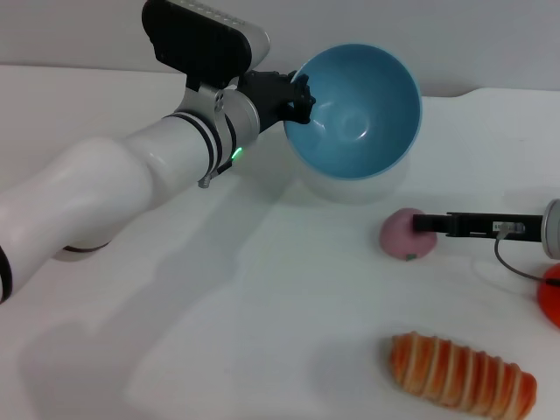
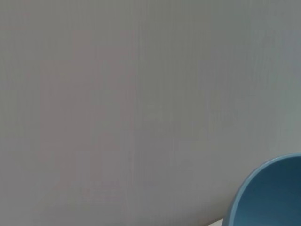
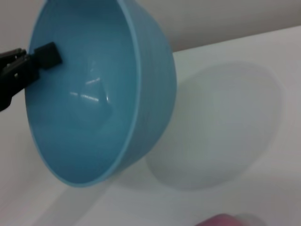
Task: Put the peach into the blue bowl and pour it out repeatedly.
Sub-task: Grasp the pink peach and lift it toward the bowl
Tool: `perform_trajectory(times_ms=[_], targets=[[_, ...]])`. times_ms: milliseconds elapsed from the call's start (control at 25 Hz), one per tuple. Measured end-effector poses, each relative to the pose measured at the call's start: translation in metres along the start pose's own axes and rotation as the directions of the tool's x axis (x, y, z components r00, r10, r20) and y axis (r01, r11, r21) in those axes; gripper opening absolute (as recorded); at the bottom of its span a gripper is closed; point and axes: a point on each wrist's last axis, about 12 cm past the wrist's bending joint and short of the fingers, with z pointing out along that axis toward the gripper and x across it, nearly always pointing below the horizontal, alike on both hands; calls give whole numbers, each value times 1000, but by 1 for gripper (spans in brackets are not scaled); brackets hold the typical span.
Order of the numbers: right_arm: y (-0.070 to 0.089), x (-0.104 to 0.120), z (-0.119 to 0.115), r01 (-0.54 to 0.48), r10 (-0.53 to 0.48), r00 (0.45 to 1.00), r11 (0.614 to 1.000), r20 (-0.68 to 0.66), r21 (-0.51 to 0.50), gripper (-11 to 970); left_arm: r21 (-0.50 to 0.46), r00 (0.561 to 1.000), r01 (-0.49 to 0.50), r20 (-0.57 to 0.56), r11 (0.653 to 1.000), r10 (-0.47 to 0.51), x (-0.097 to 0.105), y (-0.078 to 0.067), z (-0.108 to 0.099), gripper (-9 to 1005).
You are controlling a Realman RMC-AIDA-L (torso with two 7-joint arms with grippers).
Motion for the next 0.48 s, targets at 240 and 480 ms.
perform_trajectory(times_ms=[240, 480], targets=[[-3, 2, -2, 7, -7, 1000, 1000, 2, 12, 188, 0, 1000, 0, 0, 1000, 0, 0, 0, 0, -1], [-9, 4, -18, 52, -52, 998, 999, 21, 4, 66, 17, 1000, 24, -12, 1000, -24, 2, -3, 0, -1]])
